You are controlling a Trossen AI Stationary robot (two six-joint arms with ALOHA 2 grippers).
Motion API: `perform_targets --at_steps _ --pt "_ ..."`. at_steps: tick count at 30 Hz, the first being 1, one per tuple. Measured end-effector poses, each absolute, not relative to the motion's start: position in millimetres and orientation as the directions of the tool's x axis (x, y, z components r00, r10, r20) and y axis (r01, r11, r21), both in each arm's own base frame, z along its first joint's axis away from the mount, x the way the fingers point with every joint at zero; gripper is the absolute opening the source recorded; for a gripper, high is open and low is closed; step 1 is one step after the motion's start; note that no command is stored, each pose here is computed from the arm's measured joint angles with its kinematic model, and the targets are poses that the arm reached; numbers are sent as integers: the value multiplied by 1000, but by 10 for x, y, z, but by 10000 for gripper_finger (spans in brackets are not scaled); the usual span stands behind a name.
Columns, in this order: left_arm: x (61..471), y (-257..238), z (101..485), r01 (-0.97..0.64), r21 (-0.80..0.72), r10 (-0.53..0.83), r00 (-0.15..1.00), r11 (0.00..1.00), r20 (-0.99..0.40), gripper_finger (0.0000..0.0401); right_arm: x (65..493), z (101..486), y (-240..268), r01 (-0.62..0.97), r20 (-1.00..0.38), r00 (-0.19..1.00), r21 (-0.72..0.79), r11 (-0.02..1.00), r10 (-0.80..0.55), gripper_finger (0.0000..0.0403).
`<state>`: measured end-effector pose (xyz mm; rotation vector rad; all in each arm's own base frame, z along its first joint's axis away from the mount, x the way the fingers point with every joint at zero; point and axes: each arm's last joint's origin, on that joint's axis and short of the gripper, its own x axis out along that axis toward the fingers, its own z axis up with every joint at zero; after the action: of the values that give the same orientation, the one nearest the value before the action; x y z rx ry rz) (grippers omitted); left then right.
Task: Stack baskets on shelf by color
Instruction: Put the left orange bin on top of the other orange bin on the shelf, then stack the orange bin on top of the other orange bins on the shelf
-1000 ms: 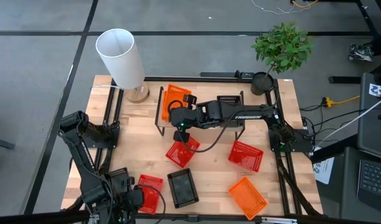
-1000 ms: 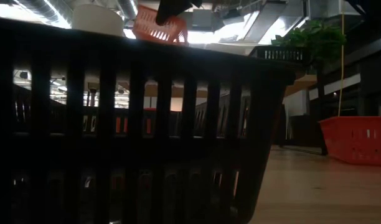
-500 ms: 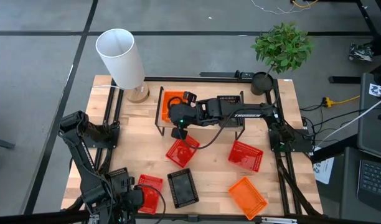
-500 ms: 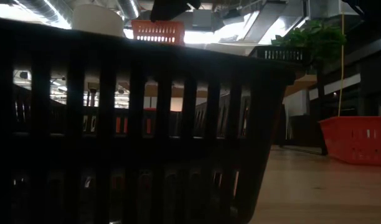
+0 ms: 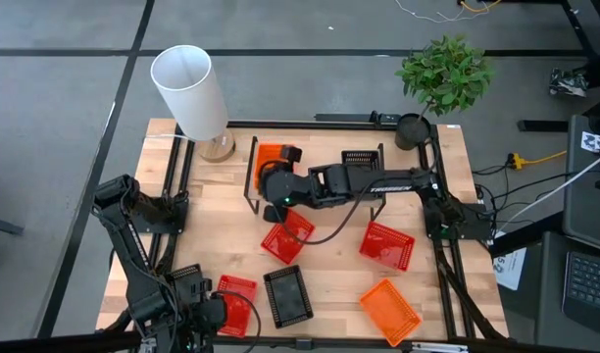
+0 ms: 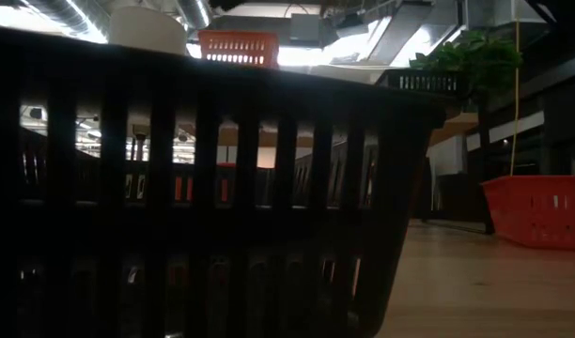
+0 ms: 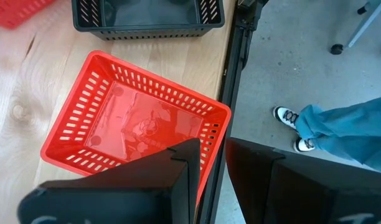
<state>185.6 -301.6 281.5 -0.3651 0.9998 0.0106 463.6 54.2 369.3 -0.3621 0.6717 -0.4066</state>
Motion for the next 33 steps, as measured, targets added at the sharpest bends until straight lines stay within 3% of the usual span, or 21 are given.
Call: perform_targets --at_steps 5,23,33 --pt "1856 -3016 2815 -174 -295 -157 546 939 -823 69 4608 3622 575 246 -512 640 -570 784 -573 159" --pt "1856 -3016 2815 -174 -295 -157 546 939 -823 69 4739 3340 517 210 -619 620 -461 862 -482 158" --pt "1856 -3017 2815 -174 -295 -157 546 939 -823 69 4699 3544 590 263 -534 669 -481 837 -517 158"
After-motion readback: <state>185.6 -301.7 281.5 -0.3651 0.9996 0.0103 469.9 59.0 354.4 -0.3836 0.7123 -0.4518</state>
